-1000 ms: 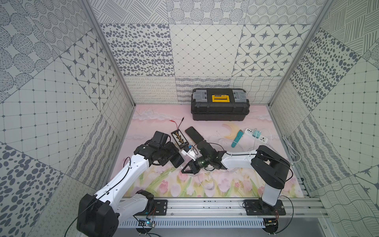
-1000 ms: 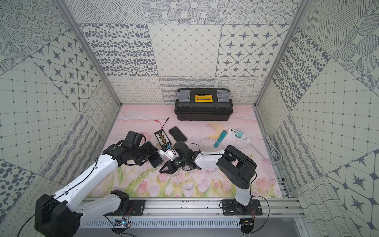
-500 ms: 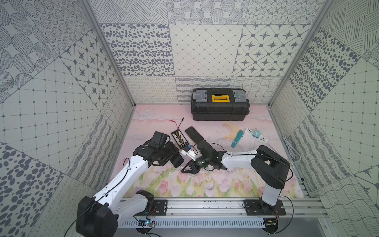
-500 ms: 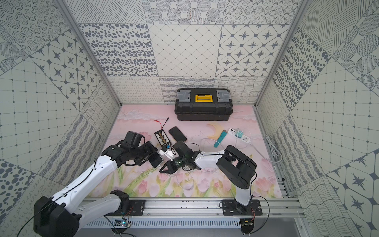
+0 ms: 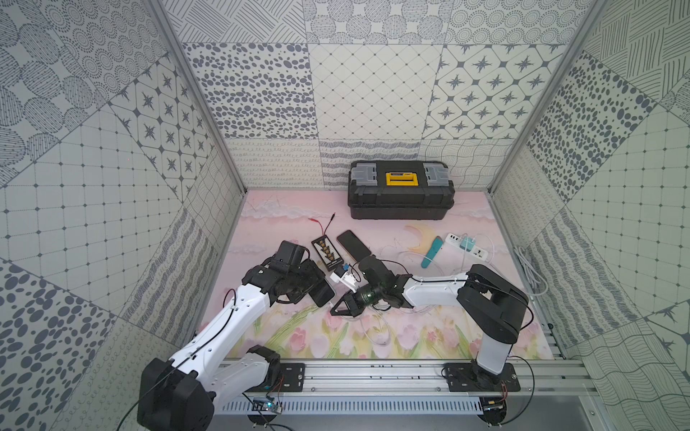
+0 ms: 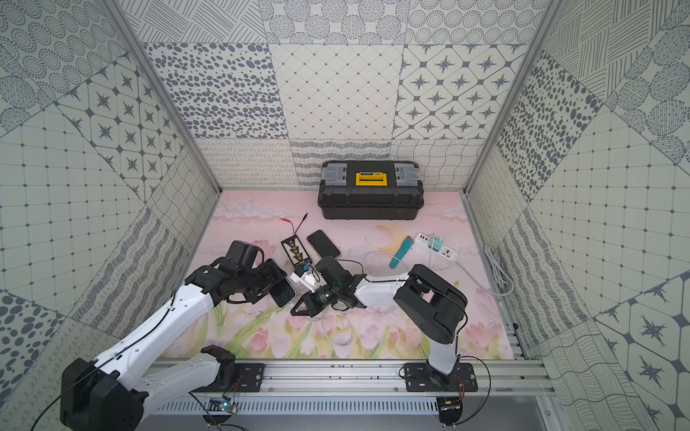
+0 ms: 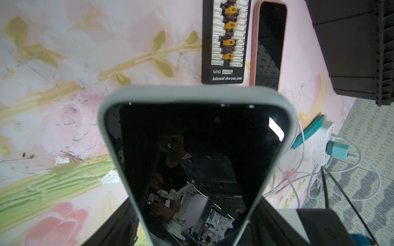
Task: Plug the charging cable into the phone
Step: Insert the charging cable into the phone.
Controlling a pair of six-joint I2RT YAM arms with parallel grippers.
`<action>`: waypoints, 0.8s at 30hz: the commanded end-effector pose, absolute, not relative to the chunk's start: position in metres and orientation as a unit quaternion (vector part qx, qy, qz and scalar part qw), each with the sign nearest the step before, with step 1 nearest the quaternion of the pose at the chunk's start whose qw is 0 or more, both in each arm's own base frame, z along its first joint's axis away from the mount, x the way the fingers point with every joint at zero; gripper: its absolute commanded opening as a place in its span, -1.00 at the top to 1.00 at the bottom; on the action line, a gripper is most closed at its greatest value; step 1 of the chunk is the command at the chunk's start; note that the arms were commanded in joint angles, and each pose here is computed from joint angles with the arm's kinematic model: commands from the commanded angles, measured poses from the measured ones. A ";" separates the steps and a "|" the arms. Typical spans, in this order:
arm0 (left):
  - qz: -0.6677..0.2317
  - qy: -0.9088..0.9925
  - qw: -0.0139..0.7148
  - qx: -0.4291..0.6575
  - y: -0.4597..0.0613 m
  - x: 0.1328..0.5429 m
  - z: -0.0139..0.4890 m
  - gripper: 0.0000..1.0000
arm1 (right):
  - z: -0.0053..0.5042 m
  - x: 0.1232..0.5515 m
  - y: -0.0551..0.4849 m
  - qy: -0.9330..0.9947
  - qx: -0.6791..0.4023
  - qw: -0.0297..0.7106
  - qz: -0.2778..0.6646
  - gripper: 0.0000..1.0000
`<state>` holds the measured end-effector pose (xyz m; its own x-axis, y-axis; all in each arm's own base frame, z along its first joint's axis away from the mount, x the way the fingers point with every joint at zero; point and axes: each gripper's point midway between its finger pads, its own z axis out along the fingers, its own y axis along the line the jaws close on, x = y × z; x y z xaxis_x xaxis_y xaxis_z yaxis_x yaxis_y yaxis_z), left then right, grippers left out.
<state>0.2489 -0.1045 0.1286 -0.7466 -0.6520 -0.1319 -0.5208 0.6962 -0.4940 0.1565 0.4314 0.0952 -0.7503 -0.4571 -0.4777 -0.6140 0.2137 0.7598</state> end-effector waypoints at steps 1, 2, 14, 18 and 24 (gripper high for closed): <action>-0.236 0.910 0.145 -0.308 -0.113 0.249 0.130 0.79 | 0.118 0.163 0.438 0.756 -0.356 0.107 0.539 1.00; -0.237 0.909 0.145 -0.310 -0.112 0.248 0.130 0.79 | 0.118 0.164 0.438 0.756 -0.356 0.108 0.539 1.00; -0.254 0.902 0.133 -0.323 -0.119 0.250 0.120 0.79 | 0.122 0.168 0.449 0.750 -0.341 0.100 0.557 1.00; -0.259 0.900 0.135 -0.324 -0.120 0.251 0.123 0.78 | 0.120 0.169 0.449 0.752 -0.340 0.099 0.556 1.00; -0.269 0.897 0.134 -0.322 -0.122 0.249 0.127 0.78 | 0.117 0.171 0.449 0.755 -0.339 0.104 0.551 1.00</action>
<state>0.2505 -0.1057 0.1180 -0.7333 -0.6691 -0.1206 -0.5347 0.6771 -0.5056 0.1552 0.4322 0.0921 -0.7821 -0.4540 -0.4268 -0.5664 0.2327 0.7906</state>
